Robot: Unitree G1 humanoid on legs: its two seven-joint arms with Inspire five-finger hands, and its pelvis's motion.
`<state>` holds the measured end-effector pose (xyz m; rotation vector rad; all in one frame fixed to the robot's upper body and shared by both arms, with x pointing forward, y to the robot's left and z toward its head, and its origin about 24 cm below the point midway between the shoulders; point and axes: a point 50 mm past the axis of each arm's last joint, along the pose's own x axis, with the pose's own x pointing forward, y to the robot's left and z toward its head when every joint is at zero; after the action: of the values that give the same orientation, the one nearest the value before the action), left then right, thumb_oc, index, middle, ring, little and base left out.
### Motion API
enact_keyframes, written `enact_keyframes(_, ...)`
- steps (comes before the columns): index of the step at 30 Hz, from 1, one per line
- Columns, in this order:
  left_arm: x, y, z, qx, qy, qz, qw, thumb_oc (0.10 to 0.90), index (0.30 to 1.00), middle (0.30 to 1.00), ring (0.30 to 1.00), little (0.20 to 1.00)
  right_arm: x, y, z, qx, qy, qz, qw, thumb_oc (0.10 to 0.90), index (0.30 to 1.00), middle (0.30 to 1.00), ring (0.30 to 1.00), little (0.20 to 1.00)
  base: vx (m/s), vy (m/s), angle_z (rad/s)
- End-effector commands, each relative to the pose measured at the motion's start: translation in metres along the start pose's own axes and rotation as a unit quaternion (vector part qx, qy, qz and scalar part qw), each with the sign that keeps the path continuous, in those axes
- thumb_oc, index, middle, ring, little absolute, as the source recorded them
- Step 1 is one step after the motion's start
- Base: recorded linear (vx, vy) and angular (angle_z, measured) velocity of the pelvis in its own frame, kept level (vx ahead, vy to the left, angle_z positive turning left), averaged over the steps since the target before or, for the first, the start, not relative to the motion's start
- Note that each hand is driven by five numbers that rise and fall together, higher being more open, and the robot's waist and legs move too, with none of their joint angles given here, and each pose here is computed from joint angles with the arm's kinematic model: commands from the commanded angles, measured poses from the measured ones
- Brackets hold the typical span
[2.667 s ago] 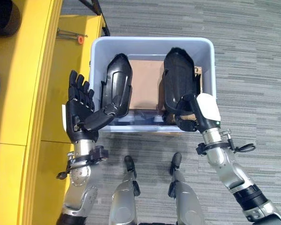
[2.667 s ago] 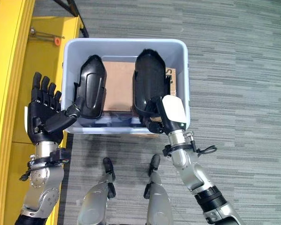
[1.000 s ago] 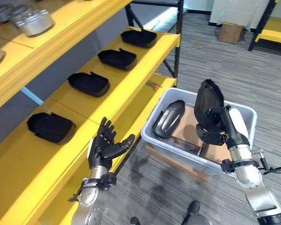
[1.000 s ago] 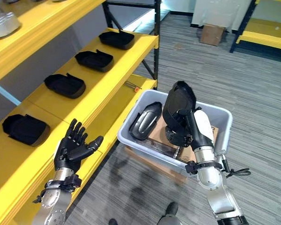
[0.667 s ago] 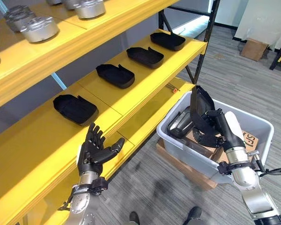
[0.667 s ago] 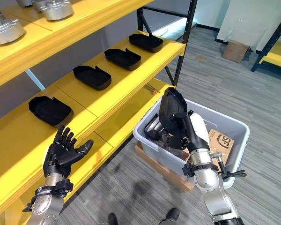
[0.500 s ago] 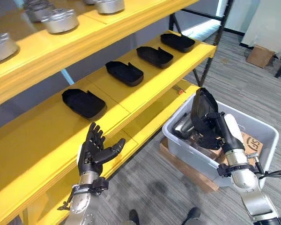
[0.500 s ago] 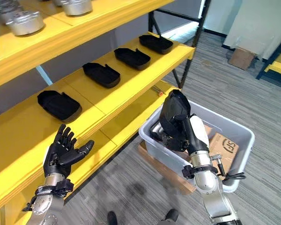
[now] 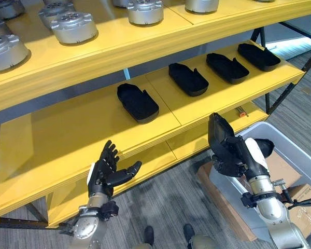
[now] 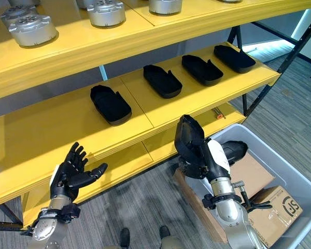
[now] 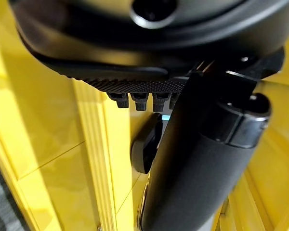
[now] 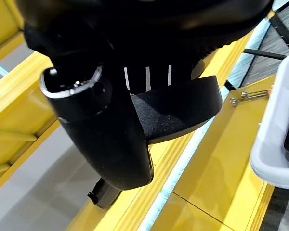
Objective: Move parts from the plastic box to the shelf.
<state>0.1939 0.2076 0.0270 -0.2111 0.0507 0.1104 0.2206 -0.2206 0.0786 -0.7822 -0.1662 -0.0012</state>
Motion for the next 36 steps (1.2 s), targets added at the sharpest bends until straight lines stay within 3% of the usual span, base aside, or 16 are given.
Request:
enact_keyframes(1,0.015,-0.01,0.058,0.019,-0.152,-0.045,0.987,0.9,1.0,1.0,1.0,1.0,0.015,-0.044,0.062,0.009,-0.185,-0.104,0.977,0.4,0.3,0.3,0.3,0.3,0.05,-0.087,0.41)
enact_keyframes(11,0.008,-0.006,0.051,0.0,-0.137,-0.028,0.99,0.9,1.0,1.0,1.0,1.0,0.011,-0.045,0.063,0.011,-0.186,-0.101,0.977,0.4,0.3,0.3,0.3,0.3,0.05,-0.083,0.16)
enact_keyframes(36,0.016,-0.021,0.058,-0.004,-0.144,-0.068,0.987,0.9,1.0,1.0,1.0,1.0,0.018,-0.051,0.089,0.015,-0.259,-0.105,0.96,0.4,0.3,0.3,0.3,0.3,-0.01,-0.089,0.19)
